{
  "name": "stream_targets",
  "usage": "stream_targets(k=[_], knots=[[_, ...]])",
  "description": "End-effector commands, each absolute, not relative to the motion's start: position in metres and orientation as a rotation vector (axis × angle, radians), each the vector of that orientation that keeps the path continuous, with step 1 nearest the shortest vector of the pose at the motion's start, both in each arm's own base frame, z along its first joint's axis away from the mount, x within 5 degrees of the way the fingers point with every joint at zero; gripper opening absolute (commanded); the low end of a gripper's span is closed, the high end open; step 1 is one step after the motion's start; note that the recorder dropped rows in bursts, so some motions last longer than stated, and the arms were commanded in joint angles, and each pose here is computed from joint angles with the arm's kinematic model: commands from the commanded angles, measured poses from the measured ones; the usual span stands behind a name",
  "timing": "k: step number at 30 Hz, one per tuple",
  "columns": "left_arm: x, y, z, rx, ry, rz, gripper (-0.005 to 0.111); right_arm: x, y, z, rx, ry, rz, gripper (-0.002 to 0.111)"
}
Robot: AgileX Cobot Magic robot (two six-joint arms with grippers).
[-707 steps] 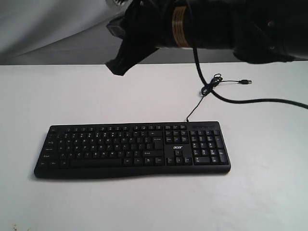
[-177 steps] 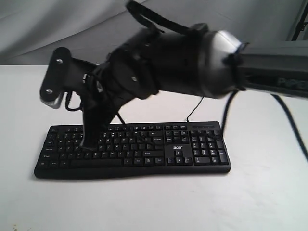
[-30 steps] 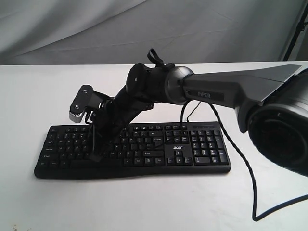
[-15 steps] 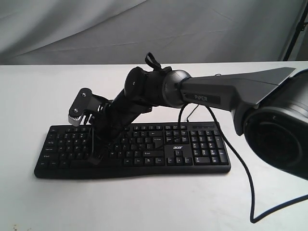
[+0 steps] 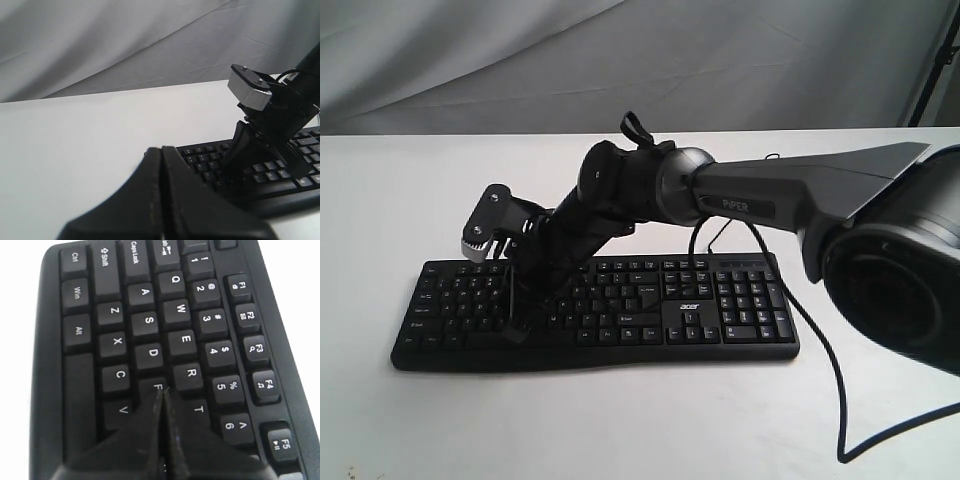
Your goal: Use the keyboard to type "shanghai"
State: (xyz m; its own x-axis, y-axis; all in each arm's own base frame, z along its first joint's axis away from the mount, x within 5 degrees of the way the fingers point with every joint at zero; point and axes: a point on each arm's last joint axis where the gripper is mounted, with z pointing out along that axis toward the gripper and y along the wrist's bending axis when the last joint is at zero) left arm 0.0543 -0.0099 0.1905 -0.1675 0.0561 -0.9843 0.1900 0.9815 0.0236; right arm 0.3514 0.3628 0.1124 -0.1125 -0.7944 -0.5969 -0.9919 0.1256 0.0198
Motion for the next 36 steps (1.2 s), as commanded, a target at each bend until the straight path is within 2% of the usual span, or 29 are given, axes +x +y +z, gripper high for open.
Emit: stream_targets(k=[1,8,36], knots=[[0.054,-0.010,0.190,0.185,1.735,-0.124,0.000,0.351,0.363,0.117,-1.725,1.956,0.584,0.000],[0.054,-0.010,0.190,0.185,1.735,-0.124,0.000,0.352,0.361,0.134,-1.726,1.935,0.546,0.000],[0.054,-0.010,0.190,0.185,1.735,-0.124,0.000,0.355,0.350,0.129,-1.724,2.034,0.485,0.000]])
